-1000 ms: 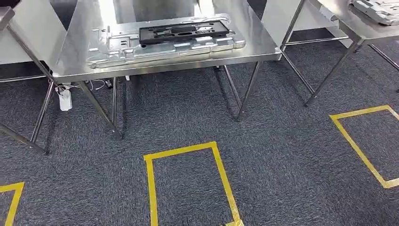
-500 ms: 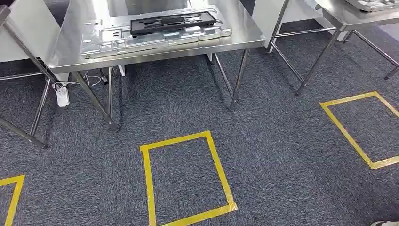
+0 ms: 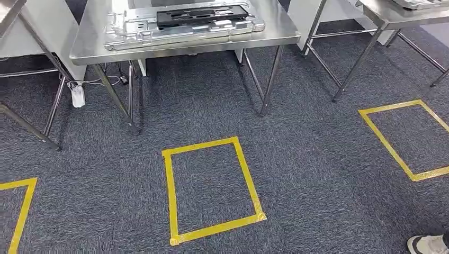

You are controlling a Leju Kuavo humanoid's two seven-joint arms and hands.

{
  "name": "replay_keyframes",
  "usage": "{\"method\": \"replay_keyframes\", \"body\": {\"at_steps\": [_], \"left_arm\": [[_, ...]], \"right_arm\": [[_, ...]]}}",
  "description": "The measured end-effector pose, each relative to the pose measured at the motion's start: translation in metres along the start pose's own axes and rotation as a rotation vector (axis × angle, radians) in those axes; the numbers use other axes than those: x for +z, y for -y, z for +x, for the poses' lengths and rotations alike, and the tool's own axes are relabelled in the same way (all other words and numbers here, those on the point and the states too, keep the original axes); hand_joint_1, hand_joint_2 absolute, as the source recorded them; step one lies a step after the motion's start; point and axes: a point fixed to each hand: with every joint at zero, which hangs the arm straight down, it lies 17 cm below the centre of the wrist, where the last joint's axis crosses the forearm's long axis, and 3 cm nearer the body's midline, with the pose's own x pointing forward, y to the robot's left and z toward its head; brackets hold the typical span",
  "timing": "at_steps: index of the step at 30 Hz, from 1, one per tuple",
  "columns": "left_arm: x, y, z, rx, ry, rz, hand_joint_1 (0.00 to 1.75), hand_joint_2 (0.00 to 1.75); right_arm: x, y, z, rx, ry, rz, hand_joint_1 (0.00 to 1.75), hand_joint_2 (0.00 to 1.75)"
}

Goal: Take the parts from the cabinet and place them on the table.

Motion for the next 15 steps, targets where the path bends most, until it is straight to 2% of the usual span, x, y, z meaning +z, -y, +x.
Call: {"method": "replay_keyframes", "body": {"at_steps": [12, 13, 14, 15], "left_arm": [[0.0035, 0.0045, -0.008, -0.001, -0.008, -0.002, 0.0, 0.0], [0.0032, 0.0032, -0.0081, -0.003, -0.009, 0.004, 0.0, 1.75], [0.003, 0.0018, -0.0085, -0.006, -0.011, 0.01, 0.0, 1.75], [0.0025, -0.0001, -0.0087, -0.01, -0.014, 0.018, 0.0, 1.75]], "right_arm": [[0.0008, -0.0023, -0.0063, 0.008, -0.007, 0.004, 0.0, 0.0], [0.0008, -0.0021, -0.0051, 0.008, 0.0, 0.003, 0.0, 0.0], [0.0009, -0.0022, -0.0041, 0.008, 0.005, 0.003, 0.0, 1.75], [0.001, -0.0028, -0.0026, 0.009, 0.012, 0.004, 0.0, 1.75]]}}
